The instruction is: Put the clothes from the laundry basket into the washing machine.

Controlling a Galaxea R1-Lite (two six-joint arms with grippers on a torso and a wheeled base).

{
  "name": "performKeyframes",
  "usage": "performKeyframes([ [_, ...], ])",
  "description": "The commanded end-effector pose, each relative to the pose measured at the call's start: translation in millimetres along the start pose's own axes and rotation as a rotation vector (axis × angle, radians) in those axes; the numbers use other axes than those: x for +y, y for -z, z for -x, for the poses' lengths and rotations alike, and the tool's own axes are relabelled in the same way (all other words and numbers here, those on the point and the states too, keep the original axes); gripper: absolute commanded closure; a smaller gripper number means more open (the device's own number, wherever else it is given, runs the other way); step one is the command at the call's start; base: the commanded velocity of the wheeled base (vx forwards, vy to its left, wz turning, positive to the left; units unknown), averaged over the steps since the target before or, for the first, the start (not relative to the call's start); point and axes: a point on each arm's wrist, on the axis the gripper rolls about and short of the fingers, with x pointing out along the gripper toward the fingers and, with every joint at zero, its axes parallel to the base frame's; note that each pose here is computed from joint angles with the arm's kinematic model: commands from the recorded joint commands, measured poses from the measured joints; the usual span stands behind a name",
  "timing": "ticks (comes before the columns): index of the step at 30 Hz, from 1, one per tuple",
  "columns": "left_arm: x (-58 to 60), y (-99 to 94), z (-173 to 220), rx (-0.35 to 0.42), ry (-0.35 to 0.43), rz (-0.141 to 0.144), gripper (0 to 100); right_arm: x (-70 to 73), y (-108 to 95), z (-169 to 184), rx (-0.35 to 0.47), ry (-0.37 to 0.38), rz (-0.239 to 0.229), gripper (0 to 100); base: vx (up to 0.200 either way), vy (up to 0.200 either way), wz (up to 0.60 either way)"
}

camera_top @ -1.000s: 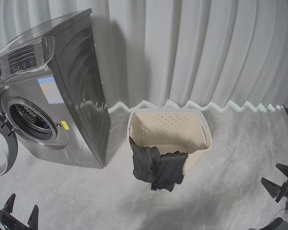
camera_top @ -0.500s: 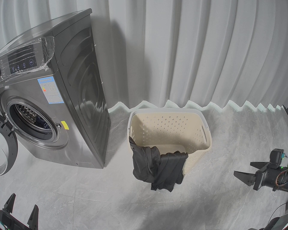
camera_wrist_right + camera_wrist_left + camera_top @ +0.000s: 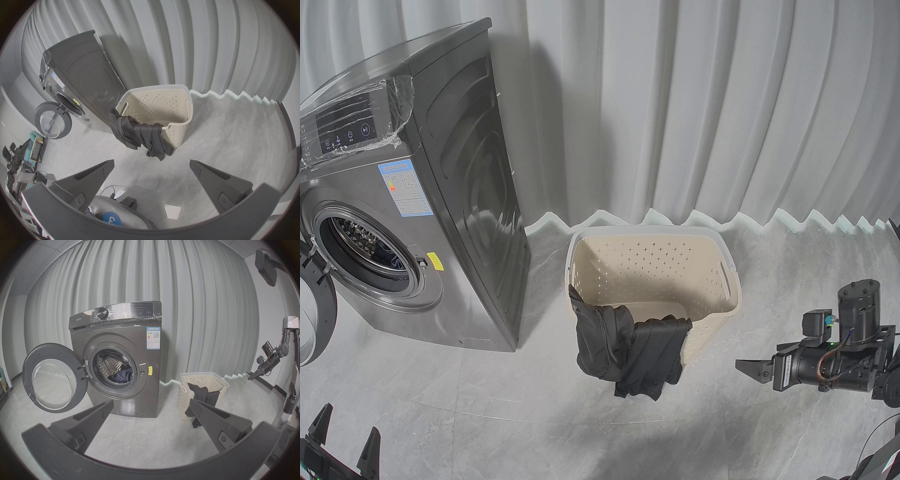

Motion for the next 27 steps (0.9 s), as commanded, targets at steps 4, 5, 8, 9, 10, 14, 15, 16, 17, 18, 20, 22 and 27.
performKeyframes([
  [4,0.0,4.8,0,0.0,-0.001,-0.001,0,5.3,3,-44,0.101,0.035,0.005,0,0.0,0.0,0.0],
  [5,0.0,4.8,0,0.0,-0.001,-0.001,0,5.7,3,-47,0.101,0.034,0.0,0,0.0,0.0,0.0],
  [8,0.0,5.0,0,0.001,-0.001,-0.001,0,11.0,5,-64,0.086,0.015,-0.003,0,0.0,0.0,0.0],
  [9,0.0,4.8,0,0.0,-0.001,-0.002,0,11.4,6,-69,0.081,0.014,-0.002,0,0.0,0.0,0.0],
  [10,0.0,4.8,0,0.0,-0.001,-0.002,0,11.4,7,-72,0.078,0.013,-0.001,0,0.0,0.0,0.0],
  [14,0.0,4.8,0,0.0,-0.001,-0.002,0,16.3,10,-95,0.077,0.002,0.011,0,0.0,0.0,0.0],
  [15,0.0,4.8,0,0.0,-0.001,-0.002,0,17.2,11,-100,0.085,0.001,0.012,0,0.0,0.0,0.0],
  [16,0.0,4.8,0,0.0,-0.001,-0.002,0,18.4,12,-106,0.093,0.001,0.014,0,0.0,0.0,0.0],
  [17,0.0,4.8,0,0.0,-0.001,-0.002,0,19.7,12,-111,0.097,-0.001,0.016,0,0.0,0.0,0.0],
  [18,0.0,5.0,0,0.001,-0.001,-0.002,0,20.9,11,-117,0.097,-0.002,0.017,0,0.0,0.0,0.0],
  [20,0.0,5.0,0,0.001,-0.001,-0.004,0,22.8,11,-129,0.102,-0.003,0.018,0,0.0,0.0,0.0],
  [22,0.0,4.8,0,0.0,-0.001,-0.002,0,27.1,9,-138,0.097,-0.011,0.011,0,0.0,0.0,0.0],
  [27,0.0,4.8,0,0.0,-0.001,-0.002,0,33.7,8,-161,0.099,-0.018,-0.011,0,0.0,0.0,0.0],
])
